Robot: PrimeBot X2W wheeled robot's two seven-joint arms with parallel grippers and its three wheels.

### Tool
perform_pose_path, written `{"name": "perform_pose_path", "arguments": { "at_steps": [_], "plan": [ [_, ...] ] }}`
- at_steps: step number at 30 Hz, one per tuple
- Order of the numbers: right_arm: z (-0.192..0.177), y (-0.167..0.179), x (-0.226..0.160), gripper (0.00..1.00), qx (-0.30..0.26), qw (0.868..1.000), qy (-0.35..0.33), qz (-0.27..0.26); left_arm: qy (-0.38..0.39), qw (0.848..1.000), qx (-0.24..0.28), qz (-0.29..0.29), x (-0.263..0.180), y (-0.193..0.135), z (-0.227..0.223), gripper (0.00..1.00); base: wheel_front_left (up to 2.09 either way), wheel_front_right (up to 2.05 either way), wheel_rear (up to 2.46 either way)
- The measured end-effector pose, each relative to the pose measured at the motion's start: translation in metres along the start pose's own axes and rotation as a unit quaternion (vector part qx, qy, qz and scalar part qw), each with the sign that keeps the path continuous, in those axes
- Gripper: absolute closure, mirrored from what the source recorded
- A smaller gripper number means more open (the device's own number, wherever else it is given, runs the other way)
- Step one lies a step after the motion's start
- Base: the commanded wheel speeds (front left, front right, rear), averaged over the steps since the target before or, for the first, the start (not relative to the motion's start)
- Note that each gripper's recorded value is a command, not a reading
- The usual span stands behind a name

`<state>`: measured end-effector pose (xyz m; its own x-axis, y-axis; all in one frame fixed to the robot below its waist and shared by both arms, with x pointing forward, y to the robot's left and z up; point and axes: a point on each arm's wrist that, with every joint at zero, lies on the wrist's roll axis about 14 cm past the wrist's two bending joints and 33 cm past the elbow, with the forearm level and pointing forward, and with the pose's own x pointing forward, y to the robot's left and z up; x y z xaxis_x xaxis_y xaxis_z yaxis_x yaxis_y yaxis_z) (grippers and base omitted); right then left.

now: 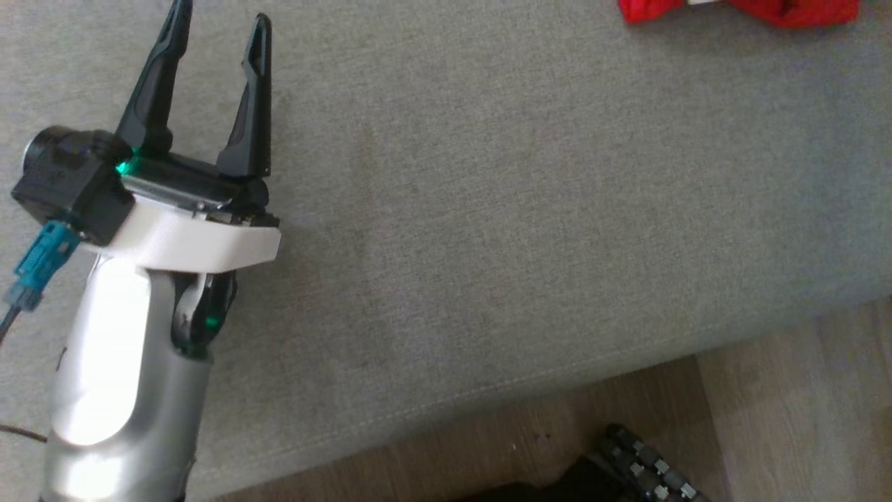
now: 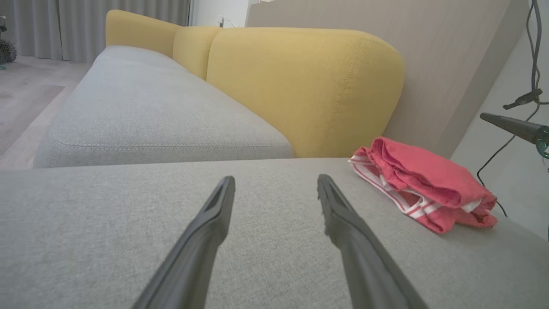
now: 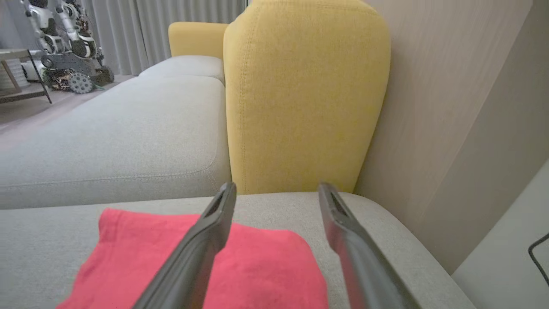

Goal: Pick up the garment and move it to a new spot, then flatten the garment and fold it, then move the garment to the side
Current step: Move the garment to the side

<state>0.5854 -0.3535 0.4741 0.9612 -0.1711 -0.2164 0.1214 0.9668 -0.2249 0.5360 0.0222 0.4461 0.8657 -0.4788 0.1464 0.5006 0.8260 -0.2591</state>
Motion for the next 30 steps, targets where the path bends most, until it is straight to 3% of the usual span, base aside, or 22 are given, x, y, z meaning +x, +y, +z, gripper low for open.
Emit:
{"name": "perform_pose_path", "arguments": {
  "at_steps": [4, 8, 12, 15, 22, 30],
  "plan": [
    [0.031, 0.011, -0.002, 0.0, 0.004, 0.999, -0.042, 0.016, -0.011, 1.0, -0.007, 0.01, -0.004, -0.002, 0.014, 0.0, 0.0, 0.0, 0.0],
    [0.059, 0.054, -0.013, 0.0, 0.016, 0.994, -0.087, 0.065, -0.026, 0.999, -0.011, 0.034, -0.015, 0.0, 0.034, 0.0, 0.0, 0.0, 0.0],
    [0.076, 0.111, -0.039, 0.0, 0.046, 0.982, -0.127, 0.132, -0.052, 0.996, -0.011, 0.073, -0.031, 0.011, 0.063, 0.0, 0.0, 0.0, 0.0],
    [0.091, 0.132, -0.061, 0.0, 0.078, 0.97, -0.17, 0.153, -0.063, 0.994, -0.006, 0.091, -0.046, 0.014, 0.079, 0.0, 0.0, 0.0, 0.0],
    [0.067, 0.183, -0.118, 0.0, 0.139, 0.957, -0.166, 0.195, -0.062, 0.986, 0.016, 0.151, -0.108, 0.024, 0.101, 0.0, 0.0, 0.0, 0.0],
    [0.06, 0.194, -0.157, 0.0, 0.149, 0.953, -0.184, 0.187, -0.07, 0.974, 0.041, 0.212, -0.151, 0.03, 0.12, 0.0, 0.0, 0.0, 0.0]
  ]
}}
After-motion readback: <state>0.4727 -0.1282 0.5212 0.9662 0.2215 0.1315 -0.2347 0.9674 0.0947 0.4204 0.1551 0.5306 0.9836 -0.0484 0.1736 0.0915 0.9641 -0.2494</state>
